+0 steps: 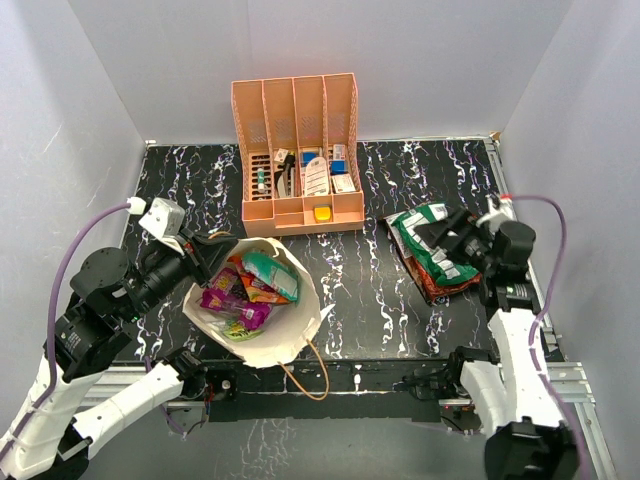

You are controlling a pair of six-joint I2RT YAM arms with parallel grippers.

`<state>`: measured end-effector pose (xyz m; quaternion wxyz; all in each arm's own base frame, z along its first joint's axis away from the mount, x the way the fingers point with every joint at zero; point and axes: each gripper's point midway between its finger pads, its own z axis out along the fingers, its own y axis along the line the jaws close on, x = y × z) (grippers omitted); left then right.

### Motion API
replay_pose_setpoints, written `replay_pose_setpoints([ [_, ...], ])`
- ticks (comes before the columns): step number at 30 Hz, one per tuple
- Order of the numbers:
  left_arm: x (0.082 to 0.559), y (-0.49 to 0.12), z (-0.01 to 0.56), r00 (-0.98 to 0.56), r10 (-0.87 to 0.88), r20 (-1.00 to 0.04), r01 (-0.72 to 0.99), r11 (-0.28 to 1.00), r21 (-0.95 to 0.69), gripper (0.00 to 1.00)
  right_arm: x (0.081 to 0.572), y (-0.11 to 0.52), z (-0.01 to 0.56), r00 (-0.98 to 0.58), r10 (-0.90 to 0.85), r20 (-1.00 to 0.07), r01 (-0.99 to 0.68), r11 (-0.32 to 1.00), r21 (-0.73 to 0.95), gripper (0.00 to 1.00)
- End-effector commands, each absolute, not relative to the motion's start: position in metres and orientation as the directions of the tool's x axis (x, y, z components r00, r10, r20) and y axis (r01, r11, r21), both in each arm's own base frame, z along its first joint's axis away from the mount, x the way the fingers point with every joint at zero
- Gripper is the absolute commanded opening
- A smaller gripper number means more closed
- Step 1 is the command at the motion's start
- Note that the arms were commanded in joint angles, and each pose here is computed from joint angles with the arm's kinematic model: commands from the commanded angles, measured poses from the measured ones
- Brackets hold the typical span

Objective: Take the snacks out of the paper bag
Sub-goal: Place the snack at the center of the board, then take out the snack from the paper bag.

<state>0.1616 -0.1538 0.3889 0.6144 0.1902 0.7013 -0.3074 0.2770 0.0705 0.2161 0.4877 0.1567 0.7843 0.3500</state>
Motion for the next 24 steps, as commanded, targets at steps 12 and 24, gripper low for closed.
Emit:
replay_pose_setpoints([
  [12,0.145,-0.179,0.417,-0.102,-0.17,-0.98,0.78,0.598,-0.185,0.0,0.115,0.364,0.344,-0.356,0.058,-0.933,-0.849,0.397,0.349,0.76],
  [24,0.114,-0.196,0.414,-0.058,-0.159,-0.986,0.896,0.427,-0.121,0.0,0.109,0.441,0.23,-0.251,-0.181,-0.951,-0.736,0.674,0.066,0.42],
])
